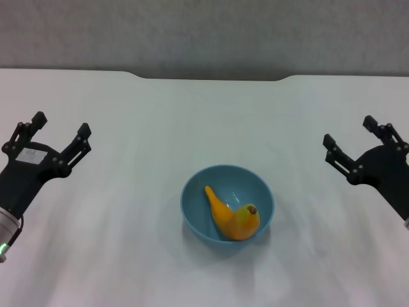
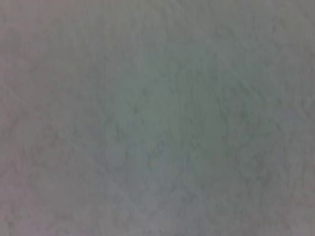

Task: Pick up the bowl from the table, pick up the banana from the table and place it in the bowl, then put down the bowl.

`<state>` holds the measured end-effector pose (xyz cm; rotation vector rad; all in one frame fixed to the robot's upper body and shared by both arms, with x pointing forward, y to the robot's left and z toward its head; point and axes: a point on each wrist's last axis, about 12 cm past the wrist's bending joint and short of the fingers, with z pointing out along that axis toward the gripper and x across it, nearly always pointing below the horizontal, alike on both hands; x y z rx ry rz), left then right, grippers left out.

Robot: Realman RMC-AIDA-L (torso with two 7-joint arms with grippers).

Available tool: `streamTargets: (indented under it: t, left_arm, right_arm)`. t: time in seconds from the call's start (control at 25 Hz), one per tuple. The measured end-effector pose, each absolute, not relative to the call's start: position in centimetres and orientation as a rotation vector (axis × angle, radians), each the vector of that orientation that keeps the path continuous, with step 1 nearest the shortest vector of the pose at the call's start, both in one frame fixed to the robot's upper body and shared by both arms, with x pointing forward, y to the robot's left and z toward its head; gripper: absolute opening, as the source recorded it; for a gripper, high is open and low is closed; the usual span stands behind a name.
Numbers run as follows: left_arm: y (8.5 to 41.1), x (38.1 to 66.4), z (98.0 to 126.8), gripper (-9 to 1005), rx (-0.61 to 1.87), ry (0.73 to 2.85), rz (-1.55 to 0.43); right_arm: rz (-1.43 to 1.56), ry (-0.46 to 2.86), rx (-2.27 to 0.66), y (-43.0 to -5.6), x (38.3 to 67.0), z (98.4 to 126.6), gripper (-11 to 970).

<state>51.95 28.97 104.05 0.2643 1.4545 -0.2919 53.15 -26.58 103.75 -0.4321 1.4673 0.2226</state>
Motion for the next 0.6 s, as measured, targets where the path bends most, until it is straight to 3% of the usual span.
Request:
streamTargets:
  t: [0.6]
  left_arm:
    - [29.3,52.6,103.0,903,0.202,1.545,-0.277]
  right_arm:
    - [0.227,1.472,-0.435,-26.5,52.5,103.3,876]
